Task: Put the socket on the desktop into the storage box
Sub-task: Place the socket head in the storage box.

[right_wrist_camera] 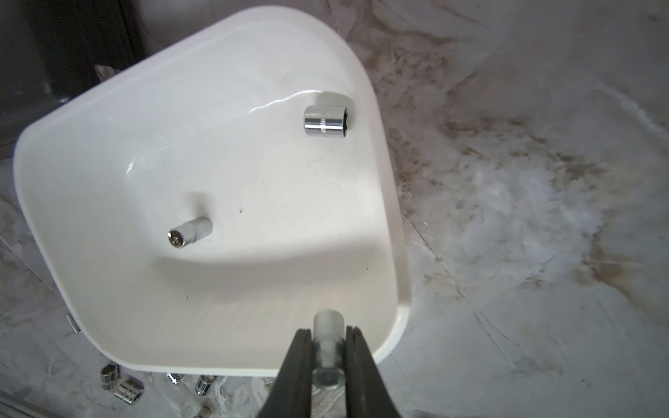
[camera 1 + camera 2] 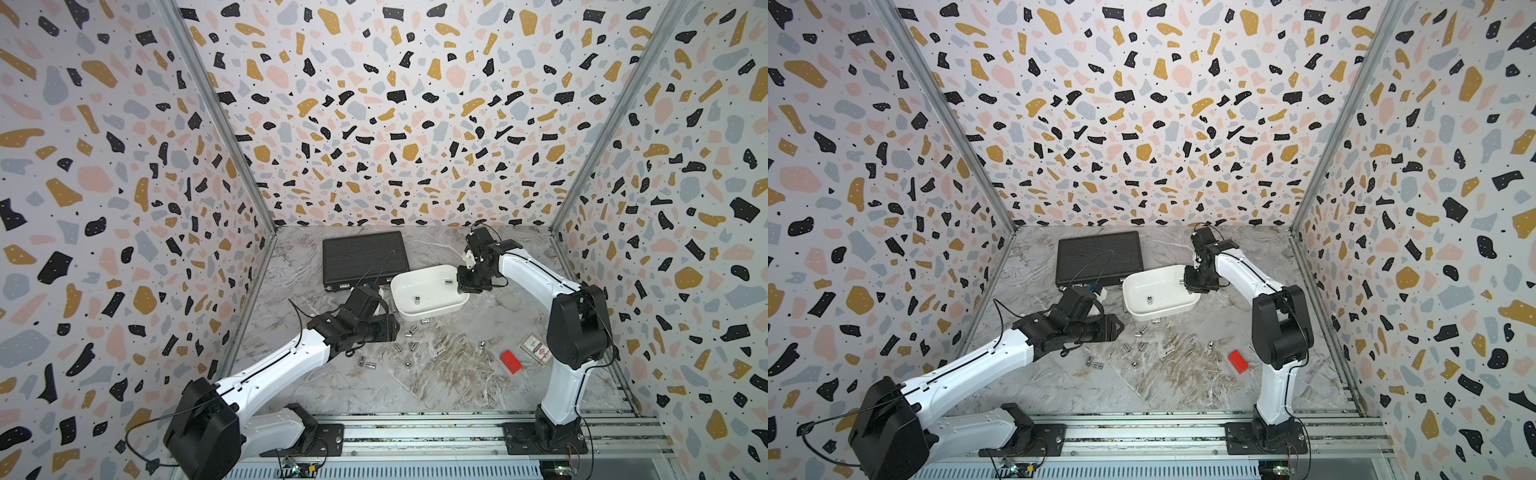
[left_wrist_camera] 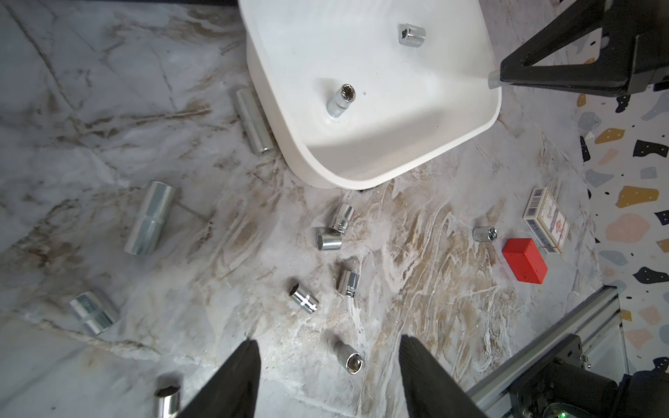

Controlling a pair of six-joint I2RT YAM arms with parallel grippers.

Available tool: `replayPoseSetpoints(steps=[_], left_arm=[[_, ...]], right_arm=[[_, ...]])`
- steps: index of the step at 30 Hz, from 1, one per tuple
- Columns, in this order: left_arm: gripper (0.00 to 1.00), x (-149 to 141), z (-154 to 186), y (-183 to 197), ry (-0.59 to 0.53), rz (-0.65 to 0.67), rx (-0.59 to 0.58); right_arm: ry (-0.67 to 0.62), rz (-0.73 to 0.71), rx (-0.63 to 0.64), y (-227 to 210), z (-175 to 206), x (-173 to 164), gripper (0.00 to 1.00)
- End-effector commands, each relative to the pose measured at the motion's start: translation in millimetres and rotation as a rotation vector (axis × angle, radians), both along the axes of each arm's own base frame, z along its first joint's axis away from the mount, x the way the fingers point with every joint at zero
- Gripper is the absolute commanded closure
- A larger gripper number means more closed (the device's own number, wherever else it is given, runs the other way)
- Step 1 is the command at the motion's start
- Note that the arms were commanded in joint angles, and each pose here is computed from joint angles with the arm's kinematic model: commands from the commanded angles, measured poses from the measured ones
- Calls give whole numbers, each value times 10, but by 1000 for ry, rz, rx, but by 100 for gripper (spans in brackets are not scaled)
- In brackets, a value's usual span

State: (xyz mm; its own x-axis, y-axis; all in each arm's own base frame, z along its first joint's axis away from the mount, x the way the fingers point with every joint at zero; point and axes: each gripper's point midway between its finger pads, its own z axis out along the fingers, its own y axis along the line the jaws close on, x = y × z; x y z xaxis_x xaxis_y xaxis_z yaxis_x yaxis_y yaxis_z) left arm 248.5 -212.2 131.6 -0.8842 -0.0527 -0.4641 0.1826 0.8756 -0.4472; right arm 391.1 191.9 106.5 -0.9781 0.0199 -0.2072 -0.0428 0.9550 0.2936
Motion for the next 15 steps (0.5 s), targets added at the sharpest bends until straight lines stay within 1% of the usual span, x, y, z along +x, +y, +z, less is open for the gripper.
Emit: replayPoseSetpoints(steps=[1,7,15], left_arm=[[35,-28,-49,108,16,31,4],[35,-33,-101,241,36,73,15],[35,-29,-126,307,50,98,12]], right_arm=[[-1,-1,22,68,116,51,84],[24,1,22,126,-15,137,83],[47,5,20,160,-137,185,83]])
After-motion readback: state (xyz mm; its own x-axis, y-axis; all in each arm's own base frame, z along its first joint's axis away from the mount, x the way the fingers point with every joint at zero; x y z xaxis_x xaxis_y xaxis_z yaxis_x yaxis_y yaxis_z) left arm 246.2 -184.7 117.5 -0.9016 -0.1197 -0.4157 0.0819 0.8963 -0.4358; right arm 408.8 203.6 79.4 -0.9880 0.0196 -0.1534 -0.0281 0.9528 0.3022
